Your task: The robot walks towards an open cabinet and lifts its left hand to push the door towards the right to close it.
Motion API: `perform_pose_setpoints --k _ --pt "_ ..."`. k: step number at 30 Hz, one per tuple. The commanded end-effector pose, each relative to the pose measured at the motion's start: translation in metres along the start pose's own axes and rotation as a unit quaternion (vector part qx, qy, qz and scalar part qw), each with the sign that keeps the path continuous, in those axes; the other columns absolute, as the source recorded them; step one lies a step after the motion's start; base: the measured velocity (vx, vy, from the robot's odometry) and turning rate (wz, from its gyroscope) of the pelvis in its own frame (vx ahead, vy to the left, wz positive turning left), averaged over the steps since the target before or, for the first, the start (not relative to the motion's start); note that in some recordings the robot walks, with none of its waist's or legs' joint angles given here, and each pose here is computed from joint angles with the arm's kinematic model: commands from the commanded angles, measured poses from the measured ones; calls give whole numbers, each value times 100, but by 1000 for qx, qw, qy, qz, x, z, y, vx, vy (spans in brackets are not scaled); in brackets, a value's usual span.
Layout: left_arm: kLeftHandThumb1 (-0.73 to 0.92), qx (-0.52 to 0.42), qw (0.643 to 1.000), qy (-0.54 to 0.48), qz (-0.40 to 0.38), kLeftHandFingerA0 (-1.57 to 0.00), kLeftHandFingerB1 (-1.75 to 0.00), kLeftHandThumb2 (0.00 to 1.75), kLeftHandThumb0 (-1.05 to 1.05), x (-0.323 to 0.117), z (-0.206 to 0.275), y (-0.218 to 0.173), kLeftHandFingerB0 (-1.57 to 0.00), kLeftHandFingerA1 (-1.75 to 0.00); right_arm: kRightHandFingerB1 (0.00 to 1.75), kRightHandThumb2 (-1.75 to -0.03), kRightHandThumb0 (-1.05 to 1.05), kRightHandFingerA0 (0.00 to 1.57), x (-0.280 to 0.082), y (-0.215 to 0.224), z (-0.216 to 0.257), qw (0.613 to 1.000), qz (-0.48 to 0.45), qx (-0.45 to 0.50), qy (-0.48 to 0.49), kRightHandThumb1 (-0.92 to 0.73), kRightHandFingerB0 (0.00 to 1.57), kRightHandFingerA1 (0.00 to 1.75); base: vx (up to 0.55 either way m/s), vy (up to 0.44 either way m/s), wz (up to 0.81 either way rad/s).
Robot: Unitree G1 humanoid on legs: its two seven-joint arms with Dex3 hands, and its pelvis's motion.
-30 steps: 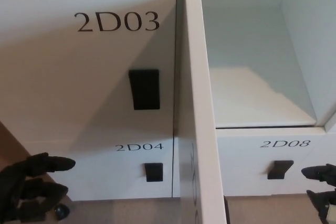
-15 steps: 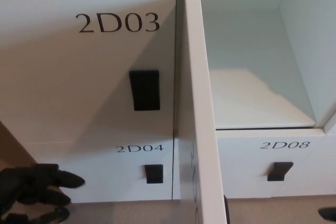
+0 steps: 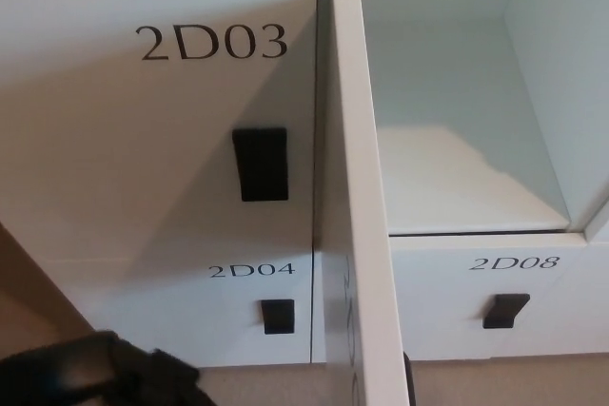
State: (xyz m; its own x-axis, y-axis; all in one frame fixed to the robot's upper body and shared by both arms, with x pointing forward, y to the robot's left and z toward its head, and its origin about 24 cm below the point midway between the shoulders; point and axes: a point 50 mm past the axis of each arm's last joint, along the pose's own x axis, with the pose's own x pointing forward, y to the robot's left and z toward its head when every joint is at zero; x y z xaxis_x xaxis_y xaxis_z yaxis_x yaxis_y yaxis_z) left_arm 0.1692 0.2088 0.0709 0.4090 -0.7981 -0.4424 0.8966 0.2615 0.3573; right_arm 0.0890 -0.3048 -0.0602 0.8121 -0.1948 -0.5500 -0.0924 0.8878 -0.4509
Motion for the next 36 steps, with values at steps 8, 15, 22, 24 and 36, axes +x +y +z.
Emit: perform_pose_setpoints --k 8,15,22,24,36 --pt "56 97 948 -77 -293 -50 -56 90 -55 186 145 1 -58 -57 42 -59 -40 74 -64 -65 -28 997 -38 -46 43 -70 58 49 0 0 1" --pt "52 105 942 -51 -313 -51 -58 88 -45 192 138 -14 -59 -59 43 -63 -42 71 -67 -64 -29 997 -37 -41 44 -66 59 49 0 0 0" --pt "64 123 936 -51 -325 -58 -42 60 -49 207 146 -16 -71 -46 44 -63 -43 71 -64 -59 -28 998 -31 -49 28 -67 58 50 0 0 3" --pt "64 131 939 -68 -311 -62 -43 60 -47 215 158 -10 -73 -48 44 -63 -43 72 -61 -57 -26 998 -28 -52 26 -66 59 49 0 0 9" --pt "56 146 979 -60 -132 -52 -53 93 -66 263 229 61 -51 -58 43 -59 -40 74 -68 -47 -17 999 -35 -34 2 -70 61 49 -26 16 10"
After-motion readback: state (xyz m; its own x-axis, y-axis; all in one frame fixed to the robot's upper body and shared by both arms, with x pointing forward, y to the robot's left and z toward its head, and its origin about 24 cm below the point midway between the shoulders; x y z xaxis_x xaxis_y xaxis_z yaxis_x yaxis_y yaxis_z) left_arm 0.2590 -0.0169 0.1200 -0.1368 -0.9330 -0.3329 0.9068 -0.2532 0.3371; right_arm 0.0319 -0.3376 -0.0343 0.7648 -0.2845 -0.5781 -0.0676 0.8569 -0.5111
